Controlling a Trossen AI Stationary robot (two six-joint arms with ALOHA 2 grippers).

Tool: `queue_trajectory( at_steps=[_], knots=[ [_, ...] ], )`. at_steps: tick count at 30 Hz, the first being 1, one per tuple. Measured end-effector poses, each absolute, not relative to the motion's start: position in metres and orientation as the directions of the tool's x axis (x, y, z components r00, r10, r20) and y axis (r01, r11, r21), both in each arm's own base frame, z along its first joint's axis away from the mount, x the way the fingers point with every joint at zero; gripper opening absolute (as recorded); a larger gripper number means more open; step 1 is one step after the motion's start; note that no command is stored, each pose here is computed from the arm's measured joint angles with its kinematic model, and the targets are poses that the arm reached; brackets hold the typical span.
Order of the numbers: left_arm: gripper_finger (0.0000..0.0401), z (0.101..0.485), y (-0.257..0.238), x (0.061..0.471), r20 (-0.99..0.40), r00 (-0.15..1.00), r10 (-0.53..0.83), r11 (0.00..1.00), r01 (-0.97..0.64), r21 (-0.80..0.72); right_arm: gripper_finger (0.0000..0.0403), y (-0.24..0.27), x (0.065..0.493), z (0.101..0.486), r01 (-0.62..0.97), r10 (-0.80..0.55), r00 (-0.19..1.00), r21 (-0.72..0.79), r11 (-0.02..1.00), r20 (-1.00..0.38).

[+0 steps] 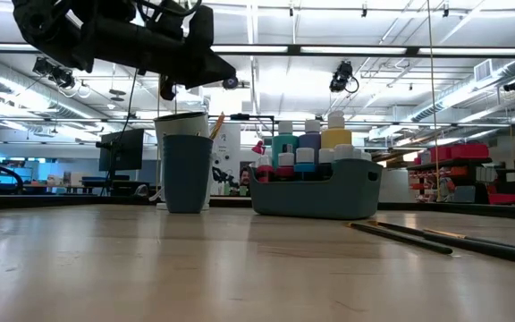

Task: Pick & Place Paint Supplies
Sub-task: Put the silver paint brush into the blue cup

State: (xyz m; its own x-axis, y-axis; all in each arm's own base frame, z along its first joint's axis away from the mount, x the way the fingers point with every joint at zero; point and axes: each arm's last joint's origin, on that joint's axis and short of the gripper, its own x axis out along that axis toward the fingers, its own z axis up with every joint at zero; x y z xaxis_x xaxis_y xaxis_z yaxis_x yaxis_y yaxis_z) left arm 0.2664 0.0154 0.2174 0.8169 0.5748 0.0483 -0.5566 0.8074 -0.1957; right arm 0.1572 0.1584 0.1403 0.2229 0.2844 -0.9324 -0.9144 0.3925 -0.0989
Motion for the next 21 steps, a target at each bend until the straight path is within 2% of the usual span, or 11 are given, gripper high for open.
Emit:
queue_trajectory(
  at_steps=[8,12,17,21],
  knots=[
    [0.0055,0.217,0.017,0.266,0.048,0.813,0.581,0.802,-0.561,-0.205,0.0107,0.153,0.151,0.125,-0.938,0.318,0.249,-0.147,0.313,-0.915],
    [0.0055,0.217,0.019,0.266,0.048,0.805,0.591,0.795,-0.571,-0.204,0.0075,0.151,0.149,0.122,-0.956,0.318,0.240,-0.167,0.240,-0.917],
    [0.0055,0.217,0.023,0.265,0.047,0.783,0.620,0.771,-0.598,-0.217,0.0015,0.149,0.147,0.120,-0.955,0.315,0.230,-0.151,0.255,-0.921],
    [0.0055,0.217,0.026,0.265,0.047,0.777,0.627,0.766,-0.605,-0.218,0.0008,0.150,0.148,0.120,-0.954,0.330,0.229,-0.143,0.264,-0.916]
  ],
)
